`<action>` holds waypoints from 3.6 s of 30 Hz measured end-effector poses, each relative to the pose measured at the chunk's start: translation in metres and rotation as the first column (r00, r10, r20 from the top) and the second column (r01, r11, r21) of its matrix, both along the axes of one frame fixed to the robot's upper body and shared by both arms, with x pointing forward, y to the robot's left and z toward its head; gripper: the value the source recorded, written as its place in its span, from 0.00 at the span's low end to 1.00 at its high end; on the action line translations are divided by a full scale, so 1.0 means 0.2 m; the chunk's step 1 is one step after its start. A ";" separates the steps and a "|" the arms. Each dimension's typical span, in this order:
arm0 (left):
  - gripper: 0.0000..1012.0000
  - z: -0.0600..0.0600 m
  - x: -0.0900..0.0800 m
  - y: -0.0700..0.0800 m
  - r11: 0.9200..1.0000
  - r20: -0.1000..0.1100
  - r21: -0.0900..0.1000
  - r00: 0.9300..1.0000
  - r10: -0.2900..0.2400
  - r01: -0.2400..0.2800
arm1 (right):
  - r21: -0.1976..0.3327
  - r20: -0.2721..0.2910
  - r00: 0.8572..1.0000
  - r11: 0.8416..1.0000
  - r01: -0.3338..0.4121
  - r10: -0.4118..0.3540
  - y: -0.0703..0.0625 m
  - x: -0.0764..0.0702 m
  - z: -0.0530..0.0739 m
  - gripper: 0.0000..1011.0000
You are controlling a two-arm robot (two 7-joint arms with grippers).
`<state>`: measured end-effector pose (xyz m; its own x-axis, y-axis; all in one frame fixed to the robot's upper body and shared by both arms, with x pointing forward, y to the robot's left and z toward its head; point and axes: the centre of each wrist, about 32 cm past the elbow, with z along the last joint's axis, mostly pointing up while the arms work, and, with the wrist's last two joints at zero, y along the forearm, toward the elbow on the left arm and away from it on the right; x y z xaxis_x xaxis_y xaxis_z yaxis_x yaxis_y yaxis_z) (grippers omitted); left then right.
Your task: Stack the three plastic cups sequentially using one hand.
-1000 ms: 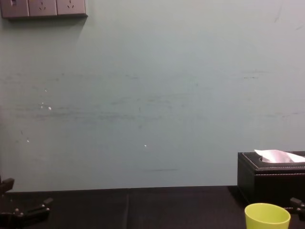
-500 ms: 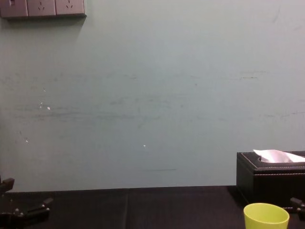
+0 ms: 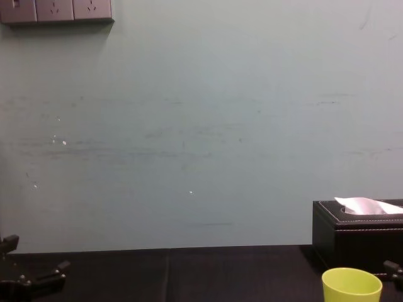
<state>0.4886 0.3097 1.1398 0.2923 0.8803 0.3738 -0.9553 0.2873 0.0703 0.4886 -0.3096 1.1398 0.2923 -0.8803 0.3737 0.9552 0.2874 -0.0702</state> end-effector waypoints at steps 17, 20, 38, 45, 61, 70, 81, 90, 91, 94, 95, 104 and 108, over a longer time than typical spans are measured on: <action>1.00 0.00 0.00 0.00 1.000 0.000 0.000 1.000 0.000 0.000 | 0.006 0.007 1.000 1.000 0.011 -0.011 -0.02 0.00 0.02 0.99; 1.00 0.00 0.00 0.00 1.000 0.000 0.000 1.000 0.000 0.000 | 0.016 0.016 1.000 1.000 0.016 -0.016 -0.06 -0.01 0.05 0.99; 1.00 0.00 0.00 0.00 1.000 0.000 0.000 1.000 0.000 0.000 | 0.045 0.005 0.993 0.992 -0.116 0.116 -0.29 -0.18 0.26 0.99; 1.00 0.00 0.00 0.00 1.000 0.000 0.000 1.000 0.000 0.000 | 0.025 0.000 0.976 0.975 -0.220 0.220 -0.35 -0.26 0.30 0.99; 1.00 0.00 0.00 0.00 1.000 0.000 0.000 1.000 0.000 0.000 | 0.091 -0.083 0.895 0.898 -0.431 0.438 -0.46 -0.35 0.36 0.99; 1.00 0.00 0.00 0.00 1.000 0.000 0.000 1.000 0.000 0.000 | 0.125 -0.124 0.848 0.855 -0.502 0.516 -0.49 -0.40 0.34 0.99; 1.00 0.00 0.00 0.00 1.000 0.000 0.000 1.000 0.000 0.000 | 0.130 -0.189 0.795 0.817 -0.562 0.576 -0.49 -0.44 0.26 0.99; 1.00 0.00 0.00 0.00 1.000 0.000 0.000 1.000 0.000 0.000 | 0.153 -0.231 0.780 0.813 -0.562 0.582 -0.46 -0.44 0.19 0.99; 1.00 0.00 0.00 0.00 1.000 0.000 0.000 1.000 0.000 0.000 | 0.156 -0.236 0.777 0.812 -0.562 0.584 -0.45 -0.44 0.17 0.99; 1.00 0.00 0.00 0.00 1.000 0.000 0.000 1.000 0.000 0.000 | 0.163 -0.245 0.770 0.808 -0.566 0.589 -0.44 -0.45 0.15 0.99; 1.00 0.00 0.00 0.00 1.000 0.000 0.000 1.000 0.000 0.000 | 0.166 -0.249 0.768 0.807 -0.566 0.590 -0.43 -0.45 0.15 0.99; 1.00 0.00 0.00 0.00 1.000 0.000 0.000 1.000 0.000 0.000 | 0.179 -0.264 0.758 0.802 -0.569 0.597 -0.40 -0.44 0.10 0.99; 1.00 0.00 0.00 0.00 1.000 0.000 0.000 1.000 0.000 0.000 | 0.186 -0.269 0.757 0.803 -0.566 0.595 -0.39 -0.44 0.08 0.99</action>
